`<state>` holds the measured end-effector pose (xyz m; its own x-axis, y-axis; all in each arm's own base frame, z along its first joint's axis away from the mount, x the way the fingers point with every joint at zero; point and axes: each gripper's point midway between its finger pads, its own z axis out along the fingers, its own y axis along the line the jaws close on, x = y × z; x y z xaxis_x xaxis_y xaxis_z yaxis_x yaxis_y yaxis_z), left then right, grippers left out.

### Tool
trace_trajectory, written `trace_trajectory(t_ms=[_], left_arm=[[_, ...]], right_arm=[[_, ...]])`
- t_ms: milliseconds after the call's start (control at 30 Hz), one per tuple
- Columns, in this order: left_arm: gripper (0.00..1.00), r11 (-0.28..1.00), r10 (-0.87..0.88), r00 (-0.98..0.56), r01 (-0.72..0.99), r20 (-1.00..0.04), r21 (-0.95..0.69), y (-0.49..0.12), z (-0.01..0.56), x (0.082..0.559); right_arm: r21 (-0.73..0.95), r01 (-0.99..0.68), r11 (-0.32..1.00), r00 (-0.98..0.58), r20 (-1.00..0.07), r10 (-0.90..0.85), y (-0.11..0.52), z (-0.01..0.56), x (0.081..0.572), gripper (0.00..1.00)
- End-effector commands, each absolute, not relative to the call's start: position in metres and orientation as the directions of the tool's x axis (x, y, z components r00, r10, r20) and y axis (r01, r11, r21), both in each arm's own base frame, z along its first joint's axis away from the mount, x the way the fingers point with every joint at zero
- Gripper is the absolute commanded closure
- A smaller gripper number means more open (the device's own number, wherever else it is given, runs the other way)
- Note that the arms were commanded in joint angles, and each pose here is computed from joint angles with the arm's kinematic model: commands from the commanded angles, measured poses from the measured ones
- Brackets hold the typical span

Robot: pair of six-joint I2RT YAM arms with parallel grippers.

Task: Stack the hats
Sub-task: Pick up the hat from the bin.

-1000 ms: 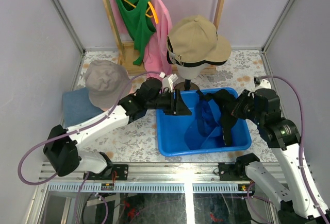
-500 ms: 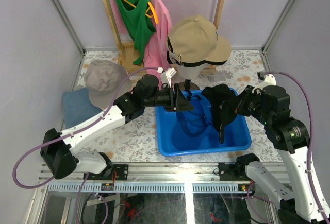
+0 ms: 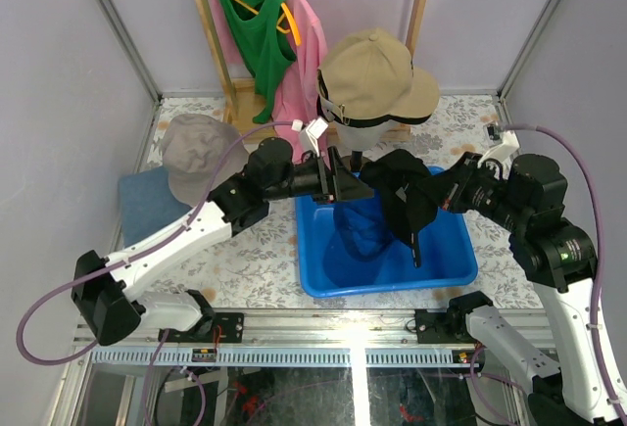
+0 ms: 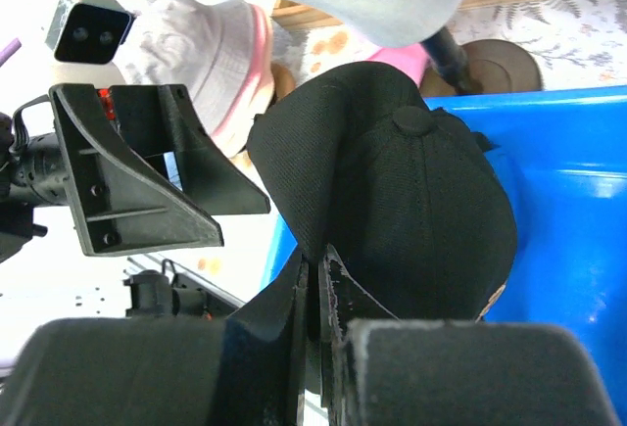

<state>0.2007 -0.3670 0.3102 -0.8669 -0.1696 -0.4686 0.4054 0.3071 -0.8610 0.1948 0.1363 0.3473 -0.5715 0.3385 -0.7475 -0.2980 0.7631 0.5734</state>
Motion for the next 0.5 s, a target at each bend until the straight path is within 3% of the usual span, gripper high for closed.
trace_trajectory(t_ms=[0,467], left_arm=[[0.40,0.198,-0.271,-0.817,0.471,-0.509,-0.860,-0.364,0.370,0.201],[0.38,0.219,-0.441,-0.786,0.375,-0.434,-0.901,-0.346,0.390,0.218]], right_arm=[[0.615,-0.424,0.665,-0.533,-0.763,0.365,0.154,0.390,0.186,1.00],[0.691,-0.525,0.496,-0.550,-0.721,0.422,0.177,0.424,0.176,1.00]])
